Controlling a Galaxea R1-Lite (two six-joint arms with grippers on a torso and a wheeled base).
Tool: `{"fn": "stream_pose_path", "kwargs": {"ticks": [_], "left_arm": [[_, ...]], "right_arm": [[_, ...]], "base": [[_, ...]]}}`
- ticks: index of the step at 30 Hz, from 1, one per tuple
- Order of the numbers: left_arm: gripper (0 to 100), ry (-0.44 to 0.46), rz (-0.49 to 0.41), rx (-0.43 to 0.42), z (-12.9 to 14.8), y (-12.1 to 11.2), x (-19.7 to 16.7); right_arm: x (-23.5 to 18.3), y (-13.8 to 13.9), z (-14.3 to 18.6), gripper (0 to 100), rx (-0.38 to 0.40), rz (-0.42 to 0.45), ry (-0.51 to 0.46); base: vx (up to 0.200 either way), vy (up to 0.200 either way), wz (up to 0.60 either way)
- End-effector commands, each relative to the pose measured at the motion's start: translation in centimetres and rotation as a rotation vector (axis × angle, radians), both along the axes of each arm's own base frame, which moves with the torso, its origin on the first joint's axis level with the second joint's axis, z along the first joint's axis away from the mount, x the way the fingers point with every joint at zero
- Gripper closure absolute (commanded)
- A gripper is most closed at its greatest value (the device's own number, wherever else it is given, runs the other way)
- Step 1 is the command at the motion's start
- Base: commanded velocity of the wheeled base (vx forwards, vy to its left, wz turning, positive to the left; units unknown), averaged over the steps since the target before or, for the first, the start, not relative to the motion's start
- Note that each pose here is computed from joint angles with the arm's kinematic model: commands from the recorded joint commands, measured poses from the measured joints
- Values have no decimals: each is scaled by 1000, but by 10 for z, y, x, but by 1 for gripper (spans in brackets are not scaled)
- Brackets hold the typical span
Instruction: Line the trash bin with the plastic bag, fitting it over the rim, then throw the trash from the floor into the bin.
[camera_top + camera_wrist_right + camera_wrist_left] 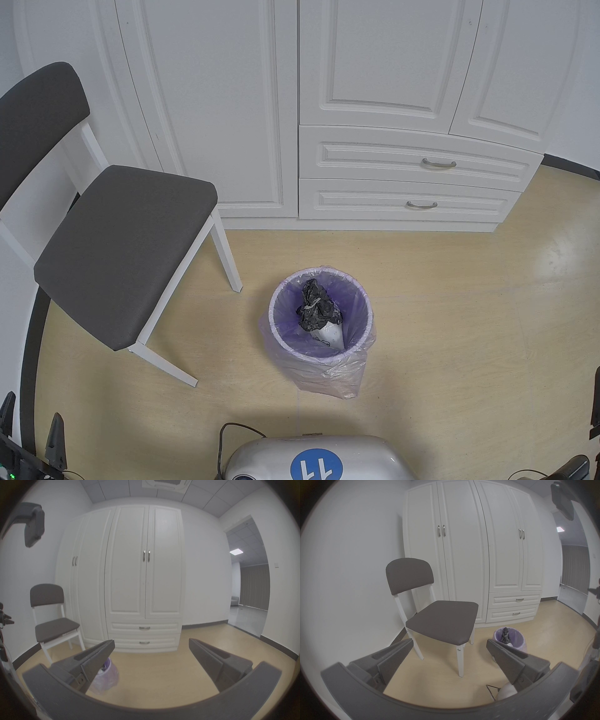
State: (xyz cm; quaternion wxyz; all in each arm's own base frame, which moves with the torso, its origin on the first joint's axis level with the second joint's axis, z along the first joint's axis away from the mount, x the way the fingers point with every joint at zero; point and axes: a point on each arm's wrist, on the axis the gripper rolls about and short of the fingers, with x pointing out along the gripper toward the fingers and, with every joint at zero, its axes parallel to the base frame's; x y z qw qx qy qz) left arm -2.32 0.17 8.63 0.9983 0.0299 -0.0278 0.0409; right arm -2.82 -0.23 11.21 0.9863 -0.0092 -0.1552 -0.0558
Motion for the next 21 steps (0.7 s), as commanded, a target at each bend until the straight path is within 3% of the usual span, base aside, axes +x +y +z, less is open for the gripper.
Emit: {"fn": "stream_pose_path", "kwargs": {"ticks": [1,8,15,17,19,21], "left_arm": [[0,2,-19,-13,-5,0,0],[0,4,-31,-31,-5,-1,0],[0,12,9,-95,-7,0,0],[0,10,10,-95,-7,0,0],[0,7,10,-95,-6,0,0],[0,6,6,-93,-6,0,0]], "right_arm": [[3,0,-13,0,0,-3,82],[5,0,-30,0,-5,1,247],[5,0,-30,0,-36,0,253],[5,1,-30,0,-17,33,258],[5,3,-35,0,-12,131,298],[5,3,-36,0,-20,150,318]], "base": [[0,0,0],[0,0,0],[0,0,0],[0,0,0],[0,0,0],[0,0,0]]}}
